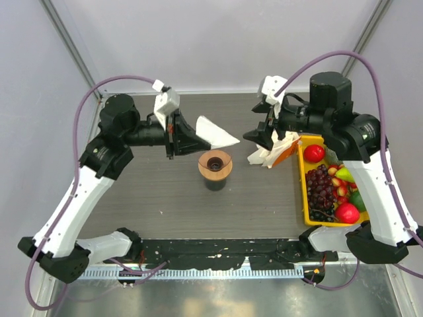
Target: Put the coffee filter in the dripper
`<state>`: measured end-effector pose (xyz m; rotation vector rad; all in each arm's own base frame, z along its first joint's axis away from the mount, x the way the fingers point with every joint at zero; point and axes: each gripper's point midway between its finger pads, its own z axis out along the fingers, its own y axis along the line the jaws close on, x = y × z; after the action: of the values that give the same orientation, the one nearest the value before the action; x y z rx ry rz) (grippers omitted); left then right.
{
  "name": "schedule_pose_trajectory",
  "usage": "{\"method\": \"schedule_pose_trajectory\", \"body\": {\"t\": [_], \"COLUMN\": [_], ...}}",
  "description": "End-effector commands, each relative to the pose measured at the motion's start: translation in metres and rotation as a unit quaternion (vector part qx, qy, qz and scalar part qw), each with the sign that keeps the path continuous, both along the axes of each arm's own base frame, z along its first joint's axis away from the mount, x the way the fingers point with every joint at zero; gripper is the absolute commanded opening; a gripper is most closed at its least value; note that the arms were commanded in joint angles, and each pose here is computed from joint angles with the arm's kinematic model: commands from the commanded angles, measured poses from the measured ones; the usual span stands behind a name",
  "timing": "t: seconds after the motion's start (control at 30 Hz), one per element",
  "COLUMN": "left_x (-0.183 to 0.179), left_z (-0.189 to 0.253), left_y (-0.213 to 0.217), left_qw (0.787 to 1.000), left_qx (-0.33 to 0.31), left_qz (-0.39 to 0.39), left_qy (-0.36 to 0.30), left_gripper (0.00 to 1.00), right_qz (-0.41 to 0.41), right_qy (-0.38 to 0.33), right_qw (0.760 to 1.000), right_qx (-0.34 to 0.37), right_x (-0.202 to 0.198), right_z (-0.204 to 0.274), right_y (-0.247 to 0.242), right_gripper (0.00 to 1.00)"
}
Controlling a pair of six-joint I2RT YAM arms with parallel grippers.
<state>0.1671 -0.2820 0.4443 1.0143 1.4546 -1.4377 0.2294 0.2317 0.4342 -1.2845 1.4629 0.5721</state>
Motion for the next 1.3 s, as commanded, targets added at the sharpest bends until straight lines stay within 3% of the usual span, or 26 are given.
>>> {"method": "schedule_pose_trajectory", "body": {"t": [0.0, 0.07, 0.17, 0.27, 0.33, 0.6, 0.7, 0.9, 1.1, 1.27], "left_x": [-0.002, 0.012, 0.028, 0.047, 0.055, 0.073, 0.073, 0.067, 0.063, 0.060], "left_z": [-0.005, -0.026, -0.050, -0.063, -0.073, -0.075, -0.073, -0.065, -0.062, -0.062], "left_y": [0.034, 0.044, 0.056, 0.063, 0.064, 0.064, 0.058, 0.051, 0.048, 0.046], "left_qw": [0.937, 0.890, 0.802, 0.701, 0.646, 0.506, 0.481, 0.459, 0.457, 0.453], "left_qx": [0.095, 0.177, 0.261, 0.327, 0.361, 0.430, 0.429, 0.413, 0.406, 0.402], "left_qz": [0.042, 0.049, 0.030, 0.016, -0.006, -0.032, -0.041, -0.051, -0.053, -0.057], "left_qy": [-0.333, -0.418, -0.537, -0.634, -0.673, -0.747, -0.764, -0.785, -0.790, -0.794], "left_gripper": [0.00, 0.00, 0.00, 0.00, 0.00, 0.00, 0.00, 0.02, 0.02, 0.02], "right_qz": [-0.009, -0.047, -0.100, -0.094, -0.080, -0.085, -0.070, -0.001, 0.033, 0.071], "right_qy": [-0.013, -0.001, 0.039, 0.045, 0.053, 0.021, -0.029, -0.093, -0.115, -0.115], "right_qw": [0.998, 0.996, 0.985, 0.976, 0.973, 0.983, 0.992, 0.996, 0.991, 0.986], "right_qx": [0.054, 0.075, 0.134, 0.189, 0.211, 0.161, 0.101, -0.007, -0.063, -0.100], "right_x": [-0.008, 0.002, 0.016, 0.022, 0.019, 0.010, 0.009, 0.005, 0.007, -0.001], "right_z": [0.032, 0.037, 0.053, 0.080, 0.090, 0.079, 0.067, 0.045, 0.026, 0.007], "right_y": [-0.009, -0.010, -0.008, 0.003, 0.010, 0.031, 0.041, 0.059, 0.073, 0.081], "right_gripper": [0.81, 0.81, 0.82, 0.86, 0.88, 0.98, 0.99, 0.99, 0.96, 0.86]}}
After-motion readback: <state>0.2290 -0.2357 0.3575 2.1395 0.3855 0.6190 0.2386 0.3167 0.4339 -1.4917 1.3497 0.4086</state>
